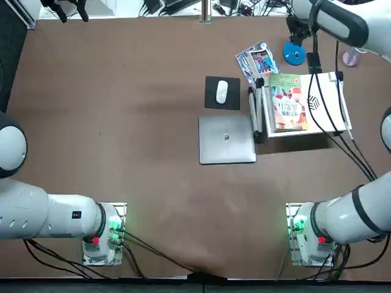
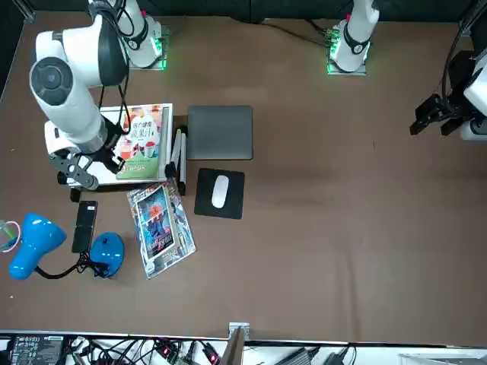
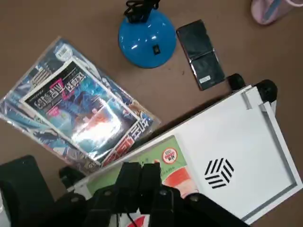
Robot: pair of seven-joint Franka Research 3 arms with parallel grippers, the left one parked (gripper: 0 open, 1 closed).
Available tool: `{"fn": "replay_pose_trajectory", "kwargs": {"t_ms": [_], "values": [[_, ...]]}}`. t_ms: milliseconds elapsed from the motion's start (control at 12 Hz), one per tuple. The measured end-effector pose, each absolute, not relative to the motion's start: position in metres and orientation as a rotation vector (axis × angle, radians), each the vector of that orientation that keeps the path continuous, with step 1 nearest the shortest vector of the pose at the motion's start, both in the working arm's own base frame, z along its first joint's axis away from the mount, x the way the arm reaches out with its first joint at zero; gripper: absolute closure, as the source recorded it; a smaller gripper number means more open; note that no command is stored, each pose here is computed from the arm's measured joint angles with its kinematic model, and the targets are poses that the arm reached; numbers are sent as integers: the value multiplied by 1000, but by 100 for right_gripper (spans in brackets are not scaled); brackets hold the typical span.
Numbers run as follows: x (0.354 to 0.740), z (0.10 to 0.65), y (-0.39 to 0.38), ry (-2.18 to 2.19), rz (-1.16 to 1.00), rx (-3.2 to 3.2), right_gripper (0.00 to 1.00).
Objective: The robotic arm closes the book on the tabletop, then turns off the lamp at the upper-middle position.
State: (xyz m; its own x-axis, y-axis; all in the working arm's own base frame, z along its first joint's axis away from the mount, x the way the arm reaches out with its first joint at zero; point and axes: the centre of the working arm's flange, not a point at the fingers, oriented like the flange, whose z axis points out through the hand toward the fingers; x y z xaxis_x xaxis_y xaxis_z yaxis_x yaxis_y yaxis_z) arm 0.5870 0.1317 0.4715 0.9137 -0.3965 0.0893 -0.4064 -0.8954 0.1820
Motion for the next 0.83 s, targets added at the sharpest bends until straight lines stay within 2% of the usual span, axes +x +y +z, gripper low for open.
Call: {"fn": "replay_pose_trajectory", "kwargs": {"t_ms": [250, 833], "values": [[608, 460, 158, -691, 146, 2810, 98], [653, 403, 164, -618, 180, 2700, 98]]}}
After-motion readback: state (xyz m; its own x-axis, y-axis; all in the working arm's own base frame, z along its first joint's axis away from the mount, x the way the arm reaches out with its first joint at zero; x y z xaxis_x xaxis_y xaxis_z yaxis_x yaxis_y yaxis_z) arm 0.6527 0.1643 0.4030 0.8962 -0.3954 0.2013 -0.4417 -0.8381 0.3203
